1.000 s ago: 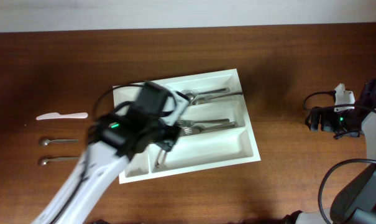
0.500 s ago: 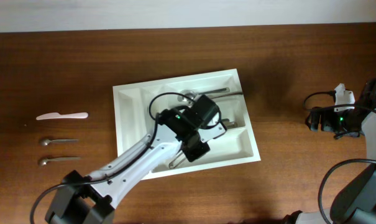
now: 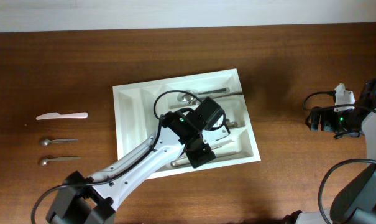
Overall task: Pack container
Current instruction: 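Lower the tongs into the bottom compartment and open the left gripper, then move the left gripper back over the small spoons on the left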
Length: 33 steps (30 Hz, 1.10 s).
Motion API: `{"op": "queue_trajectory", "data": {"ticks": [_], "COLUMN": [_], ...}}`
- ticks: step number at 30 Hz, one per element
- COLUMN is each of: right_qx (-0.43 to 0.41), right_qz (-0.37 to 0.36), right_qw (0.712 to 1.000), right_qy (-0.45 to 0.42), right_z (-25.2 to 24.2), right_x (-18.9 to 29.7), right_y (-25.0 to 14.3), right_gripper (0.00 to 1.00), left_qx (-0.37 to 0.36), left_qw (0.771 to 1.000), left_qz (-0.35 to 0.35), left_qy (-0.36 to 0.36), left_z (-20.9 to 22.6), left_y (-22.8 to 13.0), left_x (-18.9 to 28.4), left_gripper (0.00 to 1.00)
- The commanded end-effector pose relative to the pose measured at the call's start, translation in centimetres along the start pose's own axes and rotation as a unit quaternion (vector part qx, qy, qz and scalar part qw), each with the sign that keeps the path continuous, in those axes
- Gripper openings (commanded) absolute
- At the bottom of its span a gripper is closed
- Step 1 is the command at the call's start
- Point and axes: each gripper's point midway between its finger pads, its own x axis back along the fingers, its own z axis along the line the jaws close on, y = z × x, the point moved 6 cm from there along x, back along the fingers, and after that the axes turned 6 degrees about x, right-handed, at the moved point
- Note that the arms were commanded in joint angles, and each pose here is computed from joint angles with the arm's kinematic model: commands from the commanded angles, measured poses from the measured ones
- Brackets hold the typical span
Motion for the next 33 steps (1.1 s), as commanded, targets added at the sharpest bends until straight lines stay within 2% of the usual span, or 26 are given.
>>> {"op": "queue_trajectory", "data": {"ticks": [1, 4, 5, 6, 7, 8, 9, 11, 12, 14, 16, 18, 19, 20, 22, 24, 25, 26, 27, 28, 29, 30, 33], "right_qx": [0.001, 0.001, 0.001, 0.001, 0.001, 0.001, 0.001, 0.001, 0.001, 0.001, 0.001, 0.001, 0.001, 0.001, 0.001, 0.001, 0.001, 0.001, 0.001, 0.001, 0.001, 0.001, 0.001], "right_qz": [-0.003, -0.003, -0.003, -0.003, -0.003, -0.003, -0.003, -0.003, -0.003, -0.003, -0.003, -0.003, -0.003, -0.003, -0.003, -0.003, -0.003, -0.003, -0.003, -0.003, -0.003, -0.003, -0.003], "right_qw": [1.000, 1.000, 1.000, 1.000, 1.000, 1.000, 1.000, 1.000, 1.000, 1.000, 1.000, 1.000, 1.000, 1.000, 1.000, 1.000, 1.000, 1.000, 1.000, 1.000, 1.000, 1.000, 1.000], "right_qy": [0.006, 0.006, 0.006, 0.006, 0.006, 0.006, 0.006, 0.006, 0.006, 0.006, 0.006, 0.006, 0.006, 0.006, 0.006, 0.006, 0.006, 0.006, 0.006, 0.006, 0.006, 0.006, 0.006], "right_z": [0.0, 0.0, 0.0, 0.0, 0.0, 0.0, 0.0, 0.0, 0.0, 0.0, 0.0, 0.0, 0.0, 0.0, 0.0, 0.0, 0.0, 0.0, 0.0, 0.0, 0.0, 0.0, 0.0], "right_x": [0.0, 0.0, 0.0, 0.0, 0.0, 0.0, 0.0, 0.0, 0.0, 0.0, 0.0, 0.0, 0.0, 0.0, 0.0, 0.0, 0.0, 0.0, 0.0, 0.0, 0.0, 0.0, 0.0], "right_y": [-0.1, -0.1, -0.1, -0.1, -0.1, -0.1, -0.1, -0.1, -0.1, -0.1, -0.1, -0.1, -0.1, -0.1, -0.1, -0.1, -0.1, -0.1, -0.1, -0.1, -0.1, -0.1, -0.1], "right_gripper": [0.99, 0.99, 0.99, 0.99, 0.99, 0.99, 0.99, 0.99, 0.99, 0.99, 0.99, 0.99, 0.99, 0.99, 0.99, 0.99, 0.99, 0.99, 0.99, 0.99, 0.99, 0.99, 0.99], "left_qx": [0.008, 0.118, 0.168, 0.243, 0.288, 0.339, 0.336, 0.303, 0.324, 0.444, 0.601, 0.717, 0.761, 0.777, 0.786, 0.824, 0.848, 0.878, 0.893, 0.915, 0.927, 0.937, 0.951], "left_qw": [0.997, 0.973, 0.955, 0.927, 0.911, 0.903, 0.918, 0.929, 0.918, 0.858, 0.763, 0.674, 0.636, 0.623, 0.610, 0.549, 0.507, 0.451, 0.420, 0.370, 0.337, 0.308, 0.263], "left_qz": [0.001, -0.029, -0.046, -0.073, -0.094, -0.120, -0.122, -0.113, -0.105, -0.100, -0.089, -0.066, -0.056, -0.050, -0.026, 0.007, 0.022, 0.042, 0.053, 0.066, 0.074, 0.081, 0.092], "left_qy": [0.075, 0.195, 0.239, 0.278, 0.278, 0.234, 0.172, 0.178, 0.201, 0.235, 0.223, 0.167, 0.110, 0.080, 0.093, 0.142, 0.154, 0.156, 0.153, 0.149, 0.146, 0.142, 0.133], "left_z": [1.7, 5.2, 6.5, 8.0, 8.6, 8.6, 8.0, 8.8, 9.8, 12.3, 14.6, 16.5, 17.7, 18.4, 19.9, 20.9, 21.2, 21.3, 21.3, 21.1, 20.9, 20.7, 20.3], "left_y": [0.6, 1.9, 2.2, 2.4, 2.5, 3.0, 3.2, 2.7, 1.9, -0.3, -3.6, -6.6, -8.1, -9.2, -12.4, -16.7, -18.7, -21.4, -22.9, -25.0, -26.3, -27.5, -30.4], "left_x": [0.9, 4.0, 5.5, 7.4, 8.5, 9.7, 10.3, 10.7, 10.8, 11.1, 10.9, 10.4, 10.2, 10.2, 10.5, 11.0, 11.3, 11.6, 11.7, 11.7, 11.6, 11.3, 10.3], "left_gripper": [0.99, 0.99, 0.99, 0.99, 0.99, 0.99, 0.99, 0.99, 0.99, 0.99, 0.99, 0.99, 0.99, 0.99, 0.99, 0.99, 0.99, 0.99, 0.99, 0.99, 0.99, 0.99, 0.99]}}
